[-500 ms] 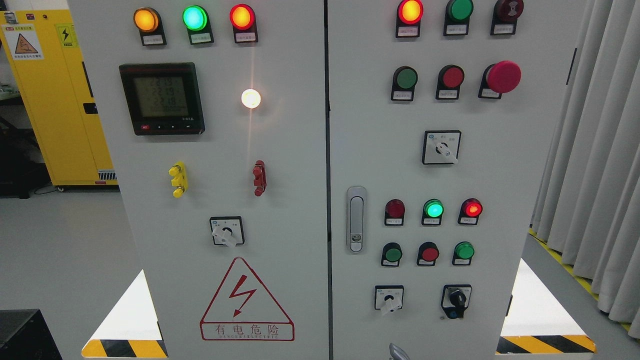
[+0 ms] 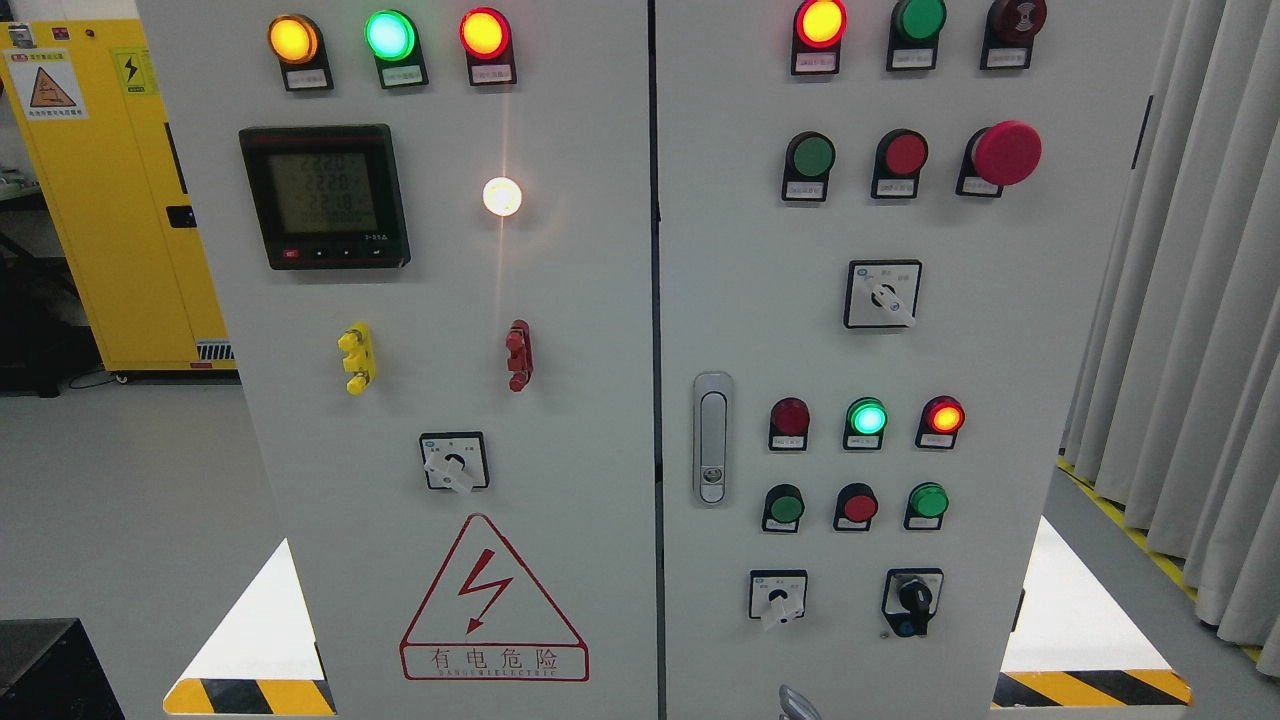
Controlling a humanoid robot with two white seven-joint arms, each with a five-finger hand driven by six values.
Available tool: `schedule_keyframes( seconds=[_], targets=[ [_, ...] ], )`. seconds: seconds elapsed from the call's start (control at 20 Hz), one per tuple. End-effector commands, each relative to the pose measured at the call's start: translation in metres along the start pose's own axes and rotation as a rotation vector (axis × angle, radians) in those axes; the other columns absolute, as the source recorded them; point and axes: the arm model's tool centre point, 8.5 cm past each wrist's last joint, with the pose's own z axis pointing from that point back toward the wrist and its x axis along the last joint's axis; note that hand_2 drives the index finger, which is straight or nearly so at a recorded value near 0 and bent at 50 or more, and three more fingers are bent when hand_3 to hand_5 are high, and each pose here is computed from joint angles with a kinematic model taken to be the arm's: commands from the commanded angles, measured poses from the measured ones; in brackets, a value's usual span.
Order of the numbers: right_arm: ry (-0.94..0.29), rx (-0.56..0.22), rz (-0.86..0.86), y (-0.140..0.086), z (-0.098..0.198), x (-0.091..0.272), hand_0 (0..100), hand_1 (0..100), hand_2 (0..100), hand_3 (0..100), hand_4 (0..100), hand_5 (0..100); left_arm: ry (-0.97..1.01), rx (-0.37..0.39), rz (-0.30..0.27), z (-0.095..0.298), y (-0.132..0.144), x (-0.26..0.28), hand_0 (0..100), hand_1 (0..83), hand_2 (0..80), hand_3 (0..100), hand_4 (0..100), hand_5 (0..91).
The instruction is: Press green start button
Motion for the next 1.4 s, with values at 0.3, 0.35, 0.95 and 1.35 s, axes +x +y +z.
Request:
schedule_keyframes(
  seconds=[0.3, 0.35, 0.95, 1.35],
  targets=[
    [-0.01, -0.013, 0.106, -0.008, -0.009, 0.01, 56, 88, 0, 100, 100, 100, 0.0, 0.0, 0.0, 0.0, 0.0, 0.0, 12, 55.6, 0.0, 0, 0, 0.0],
    [-0.01, -0.023, 0.143, -0.016, -0.013, 0.009, 59, 89, 0, 100, 100, 100, 0.001, 0.0, 0.0, 0.0, 0.0, -0.001, 12, 55.6, 0.0, 0, 0, 0.0],
    [-0.101, -0.04, 0.762, -0.053, -0.075, 0.018, 78, 94, 0, 100, 100, 100, 0.0, 0.0, 0.0, 0.0, 0.0, 0.0, 12, 55.6, 0.0, 0, 0, 0.0],
    [-0.118, -0.042, 0.814, -0.061, -0.111, 0.015, 86, 95, 0, 100, 100, 100, -0.002, 0.0, 0.0, 0.0, 0.0, 0.001, 12, 55.6, 0.0, 0, 0, 0.0]
  ],
)
